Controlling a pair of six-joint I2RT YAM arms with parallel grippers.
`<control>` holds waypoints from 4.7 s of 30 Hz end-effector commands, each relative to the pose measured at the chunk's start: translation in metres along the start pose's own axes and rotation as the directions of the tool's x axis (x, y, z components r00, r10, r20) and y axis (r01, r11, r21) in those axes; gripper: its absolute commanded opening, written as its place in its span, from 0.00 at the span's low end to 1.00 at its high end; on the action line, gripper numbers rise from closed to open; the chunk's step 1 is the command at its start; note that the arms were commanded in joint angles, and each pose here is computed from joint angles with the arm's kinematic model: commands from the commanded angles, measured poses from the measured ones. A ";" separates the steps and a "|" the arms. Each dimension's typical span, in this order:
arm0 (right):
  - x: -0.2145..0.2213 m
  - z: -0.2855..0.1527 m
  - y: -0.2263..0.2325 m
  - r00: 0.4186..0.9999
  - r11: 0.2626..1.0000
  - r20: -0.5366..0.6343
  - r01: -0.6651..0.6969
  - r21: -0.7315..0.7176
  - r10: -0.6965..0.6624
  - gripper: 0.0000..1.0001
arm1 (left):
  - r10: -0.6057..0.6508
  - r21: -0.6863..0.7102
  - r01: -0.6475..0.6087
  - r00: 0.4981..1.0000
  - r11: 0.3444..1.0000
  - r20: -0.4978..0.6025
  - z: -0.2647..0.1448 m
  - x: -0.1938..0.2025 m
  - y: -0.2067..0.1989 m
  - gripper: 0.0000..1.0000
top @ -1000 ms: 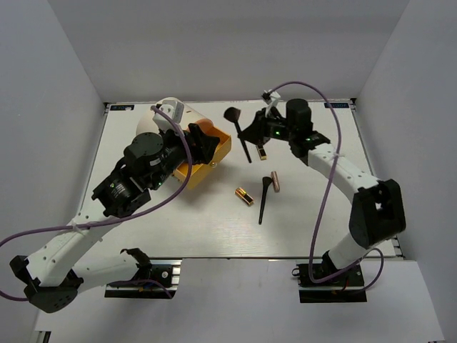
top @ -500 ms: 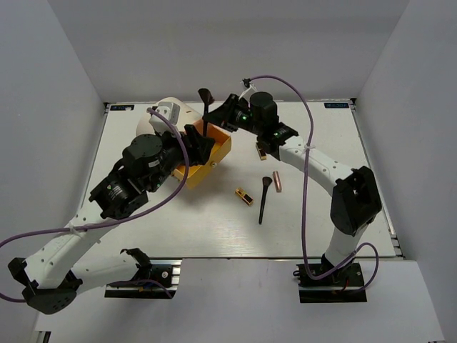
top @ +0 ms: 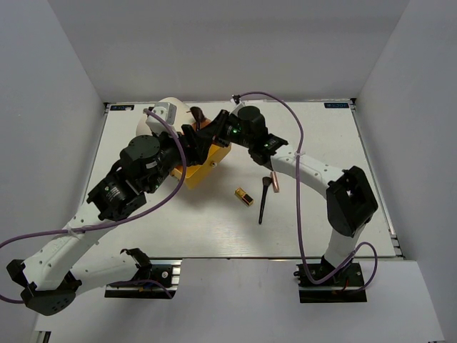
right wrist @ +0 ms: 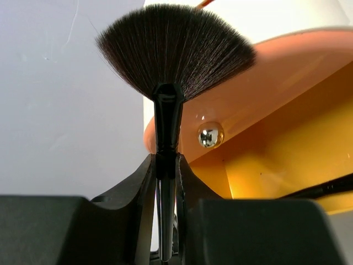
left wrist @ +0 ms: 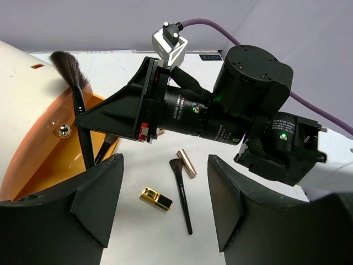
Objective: Organize the makeup
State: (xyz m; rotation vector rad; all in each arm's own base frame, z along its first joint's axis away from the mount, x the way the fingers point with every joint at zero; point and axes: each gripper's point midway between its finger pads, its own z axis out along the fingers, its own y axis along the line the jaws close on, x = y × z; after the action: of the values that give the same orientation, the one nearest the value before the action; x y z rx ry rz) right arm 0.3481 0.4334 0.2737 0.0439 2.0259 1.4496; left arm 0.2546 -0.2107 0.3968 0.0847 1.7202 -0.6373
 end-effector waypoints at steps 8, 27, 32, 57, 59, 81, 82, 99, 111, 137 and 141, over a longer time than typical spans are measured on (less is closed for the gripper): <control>-0.003 0.013 -0.017 0.998 1.000 0.057 0.027 -0.003 -0.027 0.03 | -0.015 -0.002 0.015 1.000 1.000 0.023 -0.007 -0.006 0.001 0.72; 0.003 0.012 -0.017 0.997 0.997 0.038 0.064 -0.041 -0.062 0.41 | -0.022 0.009 0.022 1.000 1.000 0.014 -0.007 -0.004 -0.001 0.73; 0.004 0.011 -0.016 0.997 0.997 0.033 0.065 -0.044 -0.064 0.41 | -0.029 0.010 0.029 1.000 1.000 0.011 -0.008 -0.004 -0.001 0.73; -0.099 -0.061 0.005 0.833 0.875 0.287 0.482 0.041 -0.473 0.36 | 0.009 0.113 0.009 0.988 0.994 -0.153 0.020 0.032 -0.030 0.70; -0.123 -0.080 -0.029 0.789 0.846 0.305 0.497 0.195 -0.533 0.07 | 0.022 0.139 0.008 0.977 0.990 -0.212 0.036 0.051 -0.037 0.60; -0.098 -0.238 -0.253 0.946 0.790 -0.170 0.325 0.521 -0.277 0.22 | 0.266 0.292 -0.062 0.620 0.955 -0.738 0.135 0.327 -0.088 0.71; -0.099 -0.238 -0.251 0.945 0.793 -0.167 0.326 0.515 -0.281 0.22 | 0.265 0.275 -0.081 0.614 0.958 -0.743 0.139 0.332 -0.084 0.72; -0.097 -0.244 -0.252 0.960 0.828 -0.129 0.280 0.485 -0.248 0.26 | 0.258 0.138 -0.247 0.564 0.959 -0.784 0.154 0.361 -0.052 0.66; -0.096 -0.244 -0.250 0.964 0.837 -0.120 0.267 0.478 -0.239 0.26 | 0.240 0.093 -0.301 0.501 0.949 -0.831 0.154 0.391 -0.031 0.42; -0.087 -0.243 -0.249 0.960 0.856 -0.147 0.280 0.434 -0.239 0.43 | 0.244 -0.149 -0.307 0.910 0.940 -0.336 0.152 0.079 -0.039 0.03; -0.082 -0.242 -0.250 0.961 0.864 -0.157 0.274 0.422 -0.228 0.45 | 0.321 -0.222 -0.407 0.884 0.886 -0.339 0.143 0.044 0.010 0.04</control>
State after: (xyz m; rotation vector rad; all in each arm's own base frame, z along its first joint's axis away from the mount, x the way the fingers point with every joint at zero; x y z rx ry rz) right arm 0.3735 0.0989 0.1368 -0.0650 2.3379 0.7991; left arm 0.3586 -0.3309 0.3351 0.2947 1.9932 -0.3054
